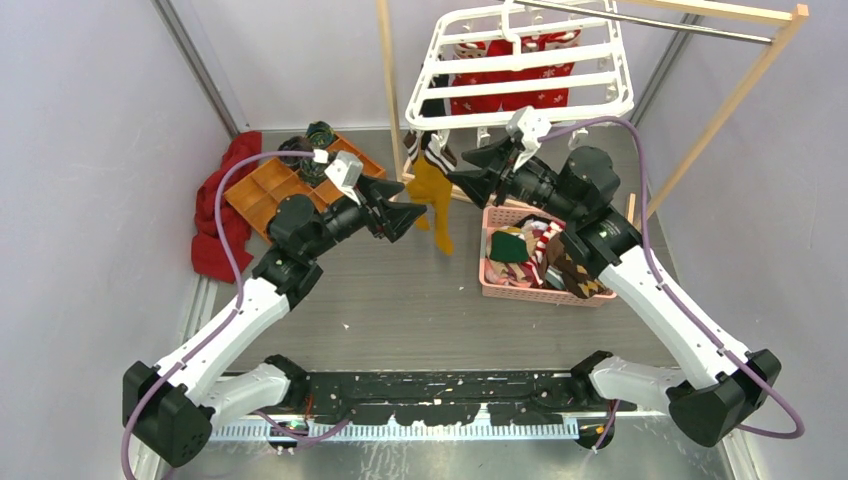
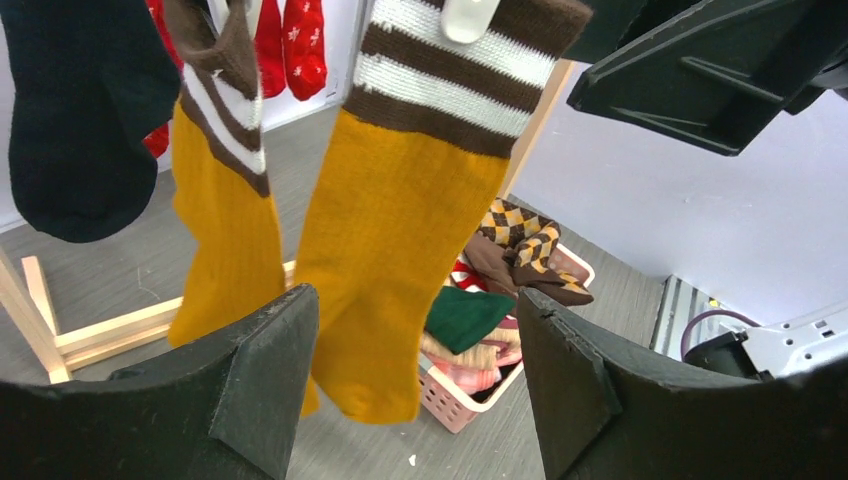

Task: Clip the socks to the hanger
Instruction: Clamp the sock onto the hanger.

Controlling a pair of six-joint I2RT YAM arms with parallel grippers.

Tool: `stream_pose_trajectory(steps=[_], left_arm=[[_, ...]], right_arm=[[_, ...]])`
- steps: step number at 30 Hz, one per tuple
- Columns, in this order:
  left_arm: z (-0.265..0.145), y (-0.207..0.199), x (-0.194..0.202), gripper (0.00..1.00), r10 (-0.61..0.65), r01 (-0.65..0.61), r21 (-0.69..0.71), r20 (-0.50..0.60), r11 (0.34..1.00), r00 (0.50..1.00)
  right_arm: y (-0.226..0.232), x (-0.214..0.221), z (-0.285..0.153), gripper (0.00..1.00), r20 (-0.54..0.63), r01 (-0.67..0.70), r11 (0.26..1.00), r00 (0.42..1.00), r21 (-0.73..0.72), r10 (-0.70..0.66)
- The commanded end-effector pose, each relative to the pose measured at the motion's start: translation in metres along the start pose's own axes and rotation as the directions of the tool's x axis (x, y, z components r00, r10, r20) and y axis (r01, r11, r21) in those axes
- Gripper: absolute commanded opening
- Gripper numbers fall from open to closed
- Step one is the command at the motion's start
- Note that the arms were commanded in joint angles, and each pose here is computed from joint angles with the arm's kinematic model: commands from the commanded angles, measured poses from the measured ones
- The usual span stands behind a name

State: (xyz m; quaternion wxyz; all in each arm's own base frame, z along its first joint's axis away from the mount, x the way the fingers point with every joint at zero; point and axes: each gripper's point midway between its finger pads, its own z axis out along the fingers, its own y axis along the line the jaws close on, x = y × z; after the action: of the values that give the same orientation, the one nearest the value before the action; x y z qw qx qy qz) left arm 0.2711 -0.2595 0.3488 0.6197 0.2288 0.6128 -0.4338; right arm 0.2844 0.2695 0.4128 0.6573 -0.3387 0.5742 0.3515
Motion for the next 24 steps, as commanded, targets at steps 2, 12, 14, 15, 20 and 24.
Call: stream_pose_trajectory(steps=[2, 12, 14, 15, 20, 24], left_arm=[[0.000, 0.002, -0.019, 0.74, 0.068, -0.066, -0.028, 0.078, 0.997, 0.995], [-0.023, 0.008, -0.025, 0.78, 0.028, -0.016, -0.130, 0.088, 0.991, 0.996], [-0.029, 0.010, -0.026, 0.81, 0.042, -0.028, -0.159, 0.084, 0.987, 0.996], [-0.034, 0.010, -0.029, 0.83, 0.059, -0.044, -0.170, 0.084, 0.984, 0.995], [-0.052, 0.005, -0.030, 0.89, 0.079, -0.078, -0.197, 0.000, 0.977, 0.997], [-0.066, -0.007, -0.026, 0.90, 0.045, -0.050, -0.177, -0.031, 0.983, 0.998]], right_arm=[[-0.003, -0.003, -0.020, 0.58, 0.006, 0.045, 0.999, 0.999, -0.025, -0.045], [0.001, 0.018, -0.043, 0.66, -0.104, 0.095, 0.992, 0.989, -0.082, -0.103], [0.006, 0.023, -0.051, 0.67, -0.152, 0.118, 0.986, 0.979, -0.116, -0.135], [0.010, 0.029, -0.056, 0.67, -0.191, 0.115, 0.984, 0.972, -0.134, -0.139], [0.010, 0.038, -0.071, 0.74, -0.290, 0.115, 0.986, 0.946, -0.121, -0.146], [0.000, 0.053, -0.088, 0.81, -0.387, 0.142, 0.987, 0.908, -0.074, -0.160]])
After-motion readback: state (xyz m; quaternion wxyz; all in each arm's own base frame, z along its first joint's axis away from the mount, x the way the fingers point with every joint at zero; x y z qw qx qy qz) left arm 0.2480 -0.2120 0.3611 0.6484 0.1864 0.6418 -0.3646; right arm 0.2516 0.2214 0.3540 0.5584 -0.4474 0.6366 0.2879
